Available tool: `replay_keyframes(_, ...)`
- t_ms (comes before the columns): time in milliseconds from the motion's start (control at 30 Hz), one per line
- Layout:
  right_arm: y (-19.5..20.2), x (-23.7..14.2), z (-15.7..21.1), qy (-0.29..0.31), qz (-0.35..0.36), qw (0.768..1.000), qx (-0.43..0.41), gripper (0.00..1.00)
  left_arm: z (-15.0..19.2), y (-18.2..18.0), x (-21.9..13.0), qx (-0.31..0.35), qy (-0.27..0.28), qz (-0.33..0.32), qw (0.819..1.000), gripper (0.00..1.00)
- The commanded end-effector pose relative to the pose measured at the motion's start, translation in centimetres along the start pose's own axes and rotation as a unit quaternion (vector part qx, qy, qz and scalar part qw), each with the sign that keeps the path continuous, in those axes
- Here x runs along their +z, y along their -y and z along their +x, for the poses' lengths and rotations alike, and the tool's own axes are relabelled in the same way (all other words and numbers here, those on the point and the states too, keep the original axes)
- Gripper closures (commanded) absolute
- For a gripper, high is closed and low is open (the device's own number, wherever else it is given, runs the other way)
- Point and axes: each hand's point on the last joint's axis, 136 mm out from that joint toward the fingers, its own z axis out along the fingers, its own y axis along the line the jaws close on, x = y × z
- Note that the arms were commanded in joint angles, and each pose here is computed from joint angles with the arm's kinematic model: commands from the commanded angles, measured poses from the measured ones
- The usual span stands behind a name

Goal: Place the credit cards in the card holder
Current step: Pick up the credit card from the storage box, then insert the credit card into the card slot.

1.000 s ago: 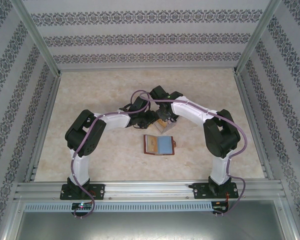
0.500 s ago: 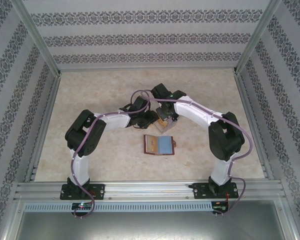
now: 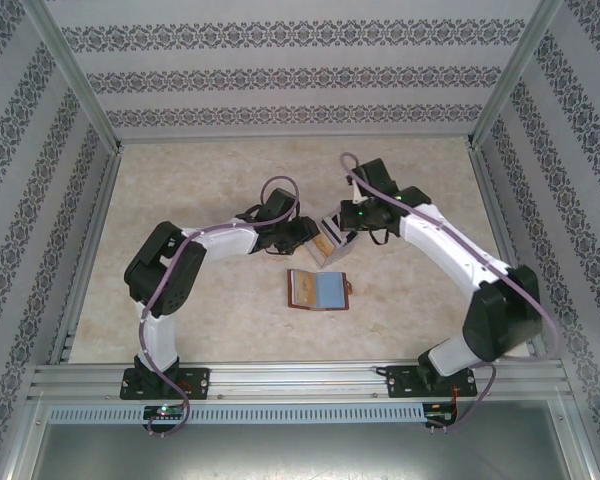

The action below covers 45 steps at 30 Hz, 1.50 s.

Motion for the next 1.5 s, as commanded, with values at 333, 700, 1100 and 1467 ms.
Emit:
replay_keyframes(333, -1.8, -2.1, 0.8, 0.036, -0.201, 0.945, 0.257, 1.0, 0.9, 6.0, -6.9, 0.021, 0.006, 0.17, 0.985, 0.38)
replay_keyframes(700, -3.0, -2.7, 0.8, -0.002, -0.266, 0.924, 0.274, 1.0, 1.0, 9.0, -8.0, -0.029, -0.04, 0.319, 0.946, 0.44)
replay_keyframes(1100, -3.4, -2.3, 1.0, -0.012, -0.288, 0.914, 0.284, 1.0, 1.5, 9.6, -8.4, -0.016, -0.053, 0.333, 0.941, 0.54)
replay_keyframes(1467, -2.5, -1.0, 2.0, -0.026, -0.265, 0.921, 0.284, 0.95, 2.2, 9.6, -8.4, -0.014, -0.072, 0.333, 0.94, 0.99)
